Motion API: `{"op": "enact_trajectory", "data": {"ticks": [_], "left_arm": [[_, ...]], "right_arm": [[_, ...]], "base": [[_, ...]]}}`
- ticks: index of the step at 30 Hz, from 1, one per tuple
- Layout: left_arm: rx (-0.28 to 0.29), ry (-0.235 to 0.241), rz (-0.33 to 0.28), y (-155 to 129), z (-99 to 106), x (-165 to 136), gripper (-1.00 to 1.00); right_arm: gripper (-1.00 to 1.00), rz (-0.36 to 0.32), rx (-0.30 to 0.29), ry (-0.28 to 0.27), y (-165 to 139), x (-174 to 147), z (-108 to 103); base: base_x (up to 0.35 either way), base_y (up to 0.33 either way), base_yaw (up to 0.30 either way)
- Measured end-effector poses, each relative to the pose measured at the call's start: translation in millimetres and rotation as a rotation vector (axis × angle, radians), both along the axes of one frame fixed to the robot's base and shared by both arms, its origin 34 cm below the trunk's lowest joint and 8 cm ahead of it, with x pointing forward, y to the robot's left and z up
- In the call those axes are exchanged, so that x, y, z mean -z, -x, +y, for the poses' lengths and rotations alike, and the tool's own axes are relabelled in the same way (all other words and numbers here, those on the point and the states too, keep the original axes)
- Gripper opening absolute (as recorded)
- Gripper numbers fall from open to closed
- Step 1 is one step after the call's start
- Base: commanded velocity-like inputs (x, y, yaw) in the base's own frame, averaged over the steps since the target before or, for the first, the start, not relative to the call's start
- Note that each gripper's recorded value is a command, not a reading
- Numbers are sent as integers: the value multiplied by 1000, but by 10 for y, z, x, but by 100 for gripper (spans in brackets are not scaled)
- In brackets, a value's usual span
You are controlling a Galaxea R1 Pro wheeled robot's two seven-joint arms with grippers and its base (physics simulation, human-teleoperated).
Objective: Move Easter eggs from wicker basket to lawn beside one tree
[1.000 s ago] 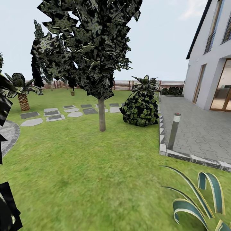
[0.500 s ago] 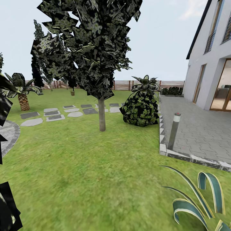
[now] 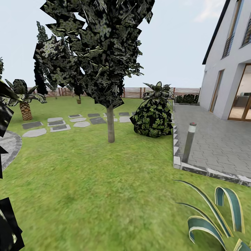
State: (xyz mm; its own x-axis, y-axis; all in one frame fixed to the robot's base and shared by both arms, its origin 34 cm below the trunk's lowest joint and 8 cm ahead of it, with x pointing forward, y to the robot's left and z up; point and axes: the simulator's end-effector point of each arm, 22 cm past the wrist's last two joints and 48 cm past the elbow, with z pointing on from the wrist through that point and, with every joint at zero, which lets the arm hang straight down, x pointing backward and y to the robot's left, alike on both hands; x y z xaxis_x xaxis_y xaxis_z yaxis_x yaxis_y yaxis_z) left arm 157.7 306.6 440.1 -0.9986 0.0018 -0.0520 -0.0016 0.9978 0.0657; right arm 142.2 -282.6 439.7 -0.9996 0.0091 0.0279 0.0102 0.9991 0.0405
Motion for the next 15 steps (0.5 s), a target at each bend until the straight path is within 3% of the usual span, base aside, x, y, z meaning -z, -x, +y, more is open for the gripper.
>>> {"op": "enact_trajectory", "data": {"ticks": [5, 15], "left_arm": [[4, 1, 3, 13, -3, 0, 100], [-3, 0, 8, 33, 6, 0, 100]], "right_arm": [[100, -1, 0, -4, 1, 1, 28], [100, 5, -1, -4, 23, -1, 25]], "base": [[68, 0, 0], [322, 0, 0]]}}
